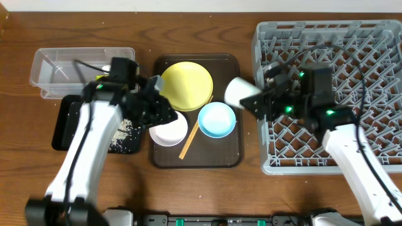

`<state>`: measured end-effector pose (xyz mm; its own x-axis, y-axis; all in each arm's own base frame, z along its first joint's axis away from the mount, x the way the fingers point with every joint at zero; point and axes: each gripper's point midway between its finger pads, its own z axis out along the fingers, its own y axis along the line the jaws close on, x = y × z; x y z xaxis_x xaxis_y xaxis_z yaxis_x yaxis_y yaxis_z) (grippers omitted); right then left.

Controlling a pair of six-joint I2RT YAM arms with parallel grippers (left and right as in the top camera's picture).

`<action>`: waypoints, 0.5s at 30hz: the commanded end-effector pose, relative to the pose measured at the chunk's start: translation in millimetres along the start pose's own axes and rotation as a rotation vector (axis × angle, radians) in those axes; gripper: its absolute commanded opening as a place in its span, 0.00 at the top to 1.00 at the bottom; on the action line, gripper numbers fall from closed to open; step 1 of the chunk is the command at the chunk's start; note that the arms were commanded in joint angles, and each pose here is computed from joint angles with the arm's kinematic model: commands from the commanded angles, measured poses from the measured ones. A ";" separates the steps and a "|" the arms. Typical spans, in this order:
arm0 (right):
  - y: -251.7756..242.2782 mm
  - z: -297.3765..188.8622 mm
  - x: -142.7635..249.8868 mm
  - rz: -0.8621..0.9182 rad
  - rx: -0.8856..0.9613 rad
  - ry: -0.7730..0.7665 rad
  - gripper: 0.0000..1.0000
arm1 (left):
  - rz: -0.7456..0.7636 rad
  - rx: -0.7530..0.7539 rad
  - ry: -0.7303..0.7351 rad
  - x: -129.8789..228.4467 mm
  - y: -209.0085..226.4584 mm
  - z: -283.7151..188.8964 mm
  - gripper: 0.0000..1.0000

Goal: Sort waste into correct bins and load items into the dishwasher rack
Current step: 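Carry the white cup with the right gripper into the dish rack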

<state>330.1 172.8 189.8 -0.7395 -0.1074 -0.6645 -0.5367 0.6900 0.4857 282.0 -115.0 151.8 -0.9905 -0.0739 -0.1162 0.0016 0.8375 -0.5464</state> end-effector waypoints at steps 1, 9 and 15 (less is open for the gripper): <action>-25.1 -33.7 -41.6 -0.020 0.259 -0.084 0.99 | 0.057 -0.131 -0.100 -6.4 14.6 -24.3 0.58; -64.2 -95.9 -82.5 0.018 0.622 -0.114 0.99 | 0.079 -0.141 -0.146 -5.0 10.0 -36.9 0.58; -99.9 -111.4 -94.0 0.125 0.706 -0.046 0.99 | 0.077 -0.141 -0.142 -4.2 10.3 -36.5 0.58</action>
<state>390.5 57.0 268.8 -0.7358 -0.0179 -0.6769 -0.1363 0.9831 0.1221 278.9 -89.4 174.0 -0.9627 -0.0842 -0.2572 0.0349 0.9037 -0.4267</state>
